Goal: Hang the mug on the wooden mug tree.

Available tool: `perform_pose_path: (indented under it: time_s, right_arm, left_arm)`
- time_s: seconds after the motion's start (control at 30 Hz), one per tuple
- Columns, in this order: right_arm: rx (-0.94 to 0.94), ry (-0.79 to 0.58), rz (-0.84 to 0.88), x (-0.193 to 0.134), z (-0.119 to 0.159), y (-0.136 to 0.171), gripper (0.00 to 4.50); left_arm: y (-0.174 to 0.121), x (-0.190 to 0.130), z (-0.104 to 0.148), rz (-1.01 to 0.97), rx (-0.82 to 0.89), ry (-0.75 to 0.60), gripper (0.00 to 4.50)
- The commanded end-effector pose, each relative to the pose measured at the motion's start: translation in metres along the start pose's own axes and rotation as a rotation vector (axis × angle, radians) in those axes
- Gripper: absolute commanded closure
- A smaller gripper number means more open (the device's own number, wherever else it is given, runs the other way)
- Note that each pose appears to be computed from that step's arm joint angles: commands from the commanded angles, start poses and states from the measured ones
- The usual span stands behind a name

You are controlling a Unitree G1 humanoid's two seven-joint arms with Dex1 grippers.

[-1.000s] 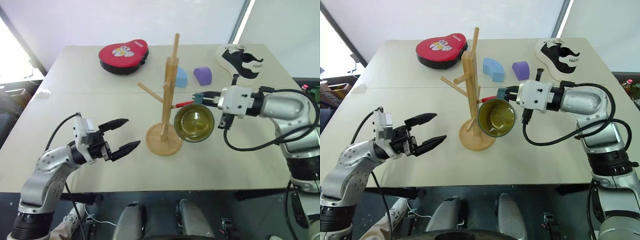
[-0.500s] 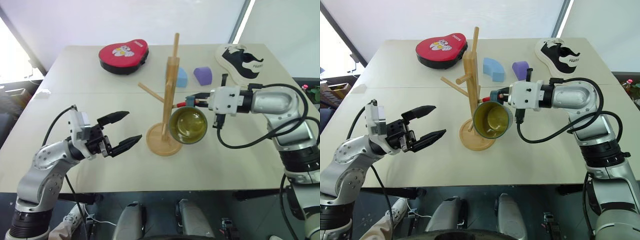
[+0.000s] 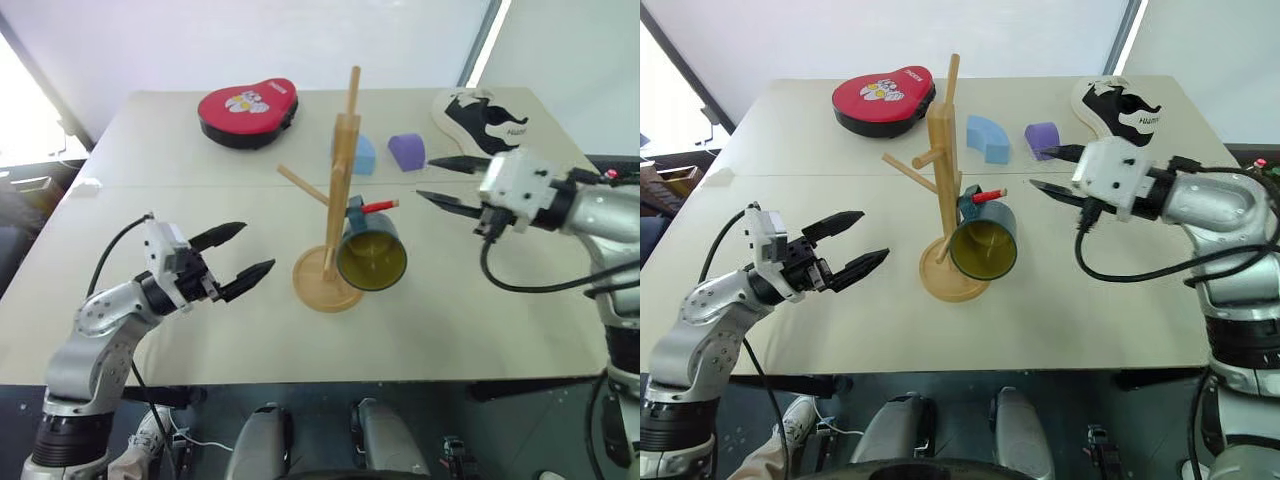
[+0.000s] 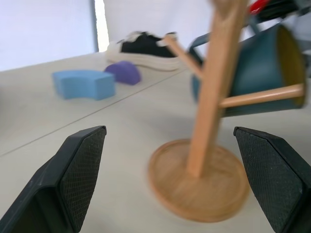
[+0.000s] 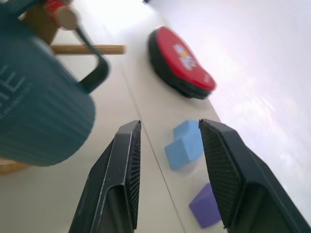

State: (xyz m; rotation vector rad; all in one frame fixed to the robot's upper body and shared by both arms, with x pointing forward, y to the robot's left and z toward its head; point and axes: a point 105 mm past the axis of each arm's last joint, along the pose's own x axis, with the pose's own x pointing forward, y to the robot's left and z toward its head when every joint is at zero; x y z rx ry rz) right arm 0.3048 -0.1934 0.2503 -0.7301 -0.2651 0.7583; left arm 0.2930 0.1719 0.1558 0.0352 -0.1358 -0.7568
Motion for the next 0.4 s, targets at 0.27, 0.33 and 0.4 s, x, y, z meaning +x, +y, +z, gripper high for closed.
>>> perform_pose_path:
  time_s: [0.27,0.33,0.4]
  right_arm:
    - [0.456,0.066,-0.515,-0.043,-0.098,0.022,2.57]
    - [0.489,0.082,-0.554,-0.045,-0.110,0.029,2.57]
    - [0.503,0.087,-0.574,-0.044,-0.118,0.034,2.57]
  left_arm:
    - [0.047,-0.026,-0.054,0.437,0.044,0.131,0.00]
    - [0.048,-0.030,-0.057,0.466,0.034,0.134,0.00]
    - [0.044,-0.030,-0.057,0.456,0.021,0.127,0.00]
